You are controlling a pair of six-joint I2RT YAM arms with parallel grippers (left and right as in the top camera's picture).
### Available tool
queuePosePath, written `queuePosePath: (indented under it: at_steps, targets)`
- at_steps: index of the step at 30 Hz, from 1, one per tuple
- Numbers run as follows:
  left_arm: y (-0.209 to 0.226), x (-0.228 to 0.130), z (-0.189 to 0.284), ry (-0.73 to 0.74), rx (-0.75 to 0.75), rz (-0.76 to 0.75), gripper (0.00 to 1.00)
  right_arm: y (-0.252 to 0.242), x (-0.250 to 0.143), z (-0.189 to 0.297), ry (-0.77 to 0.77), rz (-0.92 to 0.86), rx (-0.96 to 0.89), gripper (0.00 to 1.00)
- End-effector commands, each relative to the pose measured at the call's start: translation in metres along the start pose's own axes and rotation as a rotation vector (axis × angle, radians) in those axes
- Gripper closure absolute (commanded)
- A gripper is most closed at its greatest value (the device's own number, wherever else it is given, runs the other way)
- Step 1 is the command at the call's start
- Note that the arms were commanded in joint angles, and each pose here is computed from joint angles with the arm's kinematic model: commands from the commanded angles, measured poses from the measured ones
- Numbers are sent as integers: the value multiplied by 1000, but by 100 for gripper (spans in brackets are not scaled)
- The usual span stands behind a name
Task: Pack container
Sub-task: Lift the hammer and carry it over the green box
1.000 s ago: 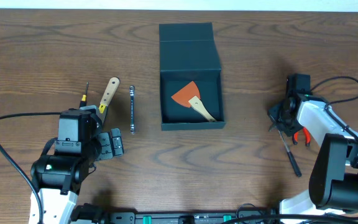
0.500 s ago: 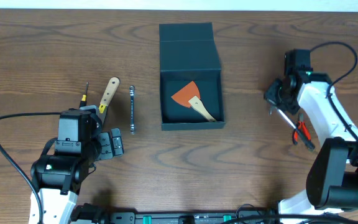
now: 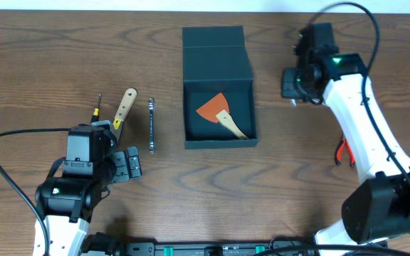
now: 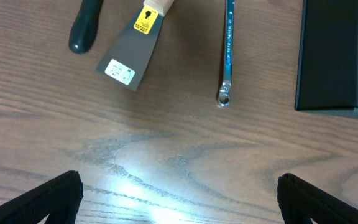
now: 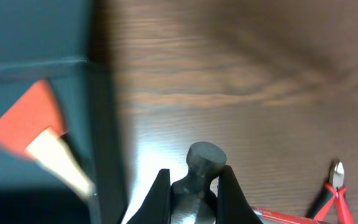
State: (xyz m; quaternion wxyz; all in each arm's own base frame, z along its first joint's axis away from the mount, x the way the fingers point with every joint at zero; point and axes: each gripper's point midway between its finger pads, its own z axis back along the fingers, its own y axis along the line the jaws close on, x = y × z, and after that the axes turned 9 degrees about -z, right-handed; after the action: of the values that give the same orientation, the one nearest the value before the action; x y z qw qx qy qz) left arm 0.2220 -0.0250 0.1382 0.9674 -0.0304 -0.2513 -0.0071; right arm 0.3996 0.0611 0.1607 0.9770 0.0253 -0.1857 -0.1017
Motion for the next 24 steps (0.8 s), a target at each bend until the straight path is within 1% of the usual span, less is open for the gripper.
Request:
queuePosePath:
  at_steps: [1, 4, 8, 11, 16, 20, 24]
  targets:
    - [1, 6, 5, -18, 11, -20, 1, 38, 7, 36, -66, 188, 68, 99]
    - [1, 6, 5, -18, 11, -20, 2, 68, -3, 49, -71, 309, 113, 99]
    - [1, 6, 5, -17, 11, -20, 1, 109, -24, 56, -76, 482, 167, 99]
    - [1, 6, 5, -17, 11, -20, 2, 132, -37, 61, -83, 536, 198, 99]
    - [1, 6, 5, -17, 11, -20, 2, 166, -54, 69, -105, 563, 254, 99]
    - [1, 5, 5, -13, 11, -20, 1, 181, -66, 71, -103, 599, 276, 99]
    - [1, 5, 5, -13, 12, -20, 1, 195, -84, 67, -69, 690, 309, 99]
